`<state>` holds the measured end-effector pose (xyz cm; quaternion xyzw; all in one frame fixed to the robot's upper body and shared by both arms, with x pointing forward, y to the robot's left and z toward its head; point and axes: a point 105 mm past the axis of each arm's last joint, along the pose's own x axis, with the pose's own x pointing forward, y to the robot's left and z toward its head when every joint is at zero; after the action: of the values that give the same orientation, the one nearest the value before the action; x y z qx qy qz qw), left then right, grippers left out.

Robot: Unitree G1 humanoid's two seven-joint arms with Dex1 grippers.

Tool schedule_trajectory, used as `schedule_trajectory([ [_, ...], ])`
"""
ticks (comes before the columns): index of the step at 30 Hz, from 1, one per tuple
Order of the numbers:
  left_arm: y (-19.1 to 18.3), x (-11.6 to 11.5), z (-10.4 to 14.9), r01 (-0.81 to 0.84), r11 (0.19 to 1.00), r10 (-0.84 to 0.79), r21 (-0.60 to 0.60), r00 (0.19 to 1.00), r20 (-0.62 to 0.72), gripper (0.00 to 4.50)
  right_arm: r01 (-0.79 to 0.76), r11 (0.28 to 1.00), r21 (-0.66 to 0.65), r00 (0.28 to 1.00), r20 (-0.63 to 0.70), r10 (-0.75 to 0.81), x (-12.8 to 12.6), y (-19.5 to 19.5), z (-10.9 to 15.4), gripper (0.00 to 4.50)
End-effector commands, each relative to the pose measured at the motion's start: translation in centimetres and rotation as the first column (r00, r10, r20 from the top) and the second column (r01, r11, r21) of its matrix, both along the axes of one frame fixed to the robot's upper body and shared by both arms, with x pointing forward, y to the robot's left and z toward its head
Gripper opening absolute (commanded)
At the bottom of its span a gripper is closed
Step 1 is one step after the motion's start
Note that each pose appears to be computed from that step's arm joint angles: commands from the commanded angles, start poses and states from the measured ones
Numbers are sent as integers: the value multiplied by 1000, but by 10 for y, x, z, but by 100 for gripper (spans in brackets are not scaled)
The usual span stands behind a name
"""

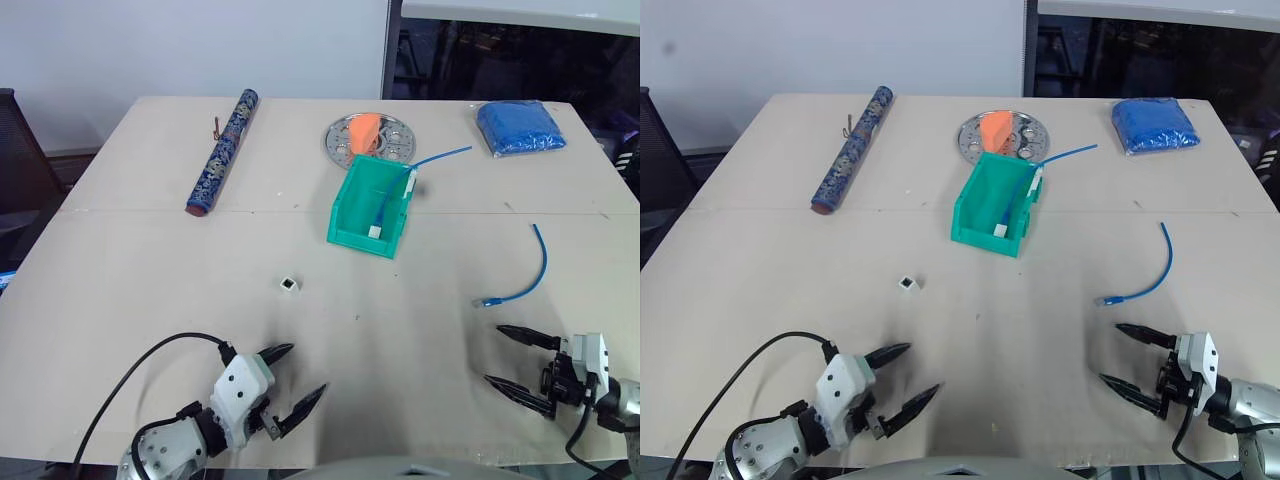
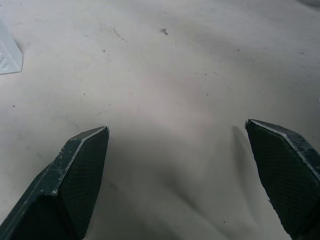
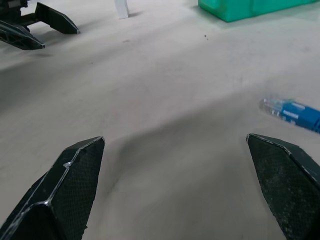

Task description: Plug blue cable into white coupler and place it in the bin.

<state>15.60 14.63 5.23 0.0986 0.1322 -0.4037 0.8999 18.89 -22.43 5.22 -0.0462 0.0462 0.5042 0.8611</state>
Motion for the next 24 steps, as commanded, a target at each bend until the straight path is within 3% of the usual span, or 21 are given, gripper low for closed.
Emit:
schedule_trajectory([
  [1,-5,2,12,24,1000,-24,-1,999,49,447,4,1000,-9,999,35,-4,4,-3,11,450],
  [6,-5,12,23,57,998,-58,21,994,94,447,37,999,-11,997,64,-36,19,-9,24,450],
  [11,-10,29,59,215,976,-216,22,965,149,447,80,990,-115,994,89,-70,52,-20,44,450],
  [18,-18,37,100,434,897,-442,85,881,171,447,-60,928,-367,992,79,95,82,-25,42,450],
  [22,-13,37,103,504,848,-525,162,840,135,447,-132,904,-408,986,38,161,91,-24,35,450],
  [24,-7,37,104,518,835,-542,184,832,120,450,-166,894,-417,979,38,199,93,-22,34,400],
])
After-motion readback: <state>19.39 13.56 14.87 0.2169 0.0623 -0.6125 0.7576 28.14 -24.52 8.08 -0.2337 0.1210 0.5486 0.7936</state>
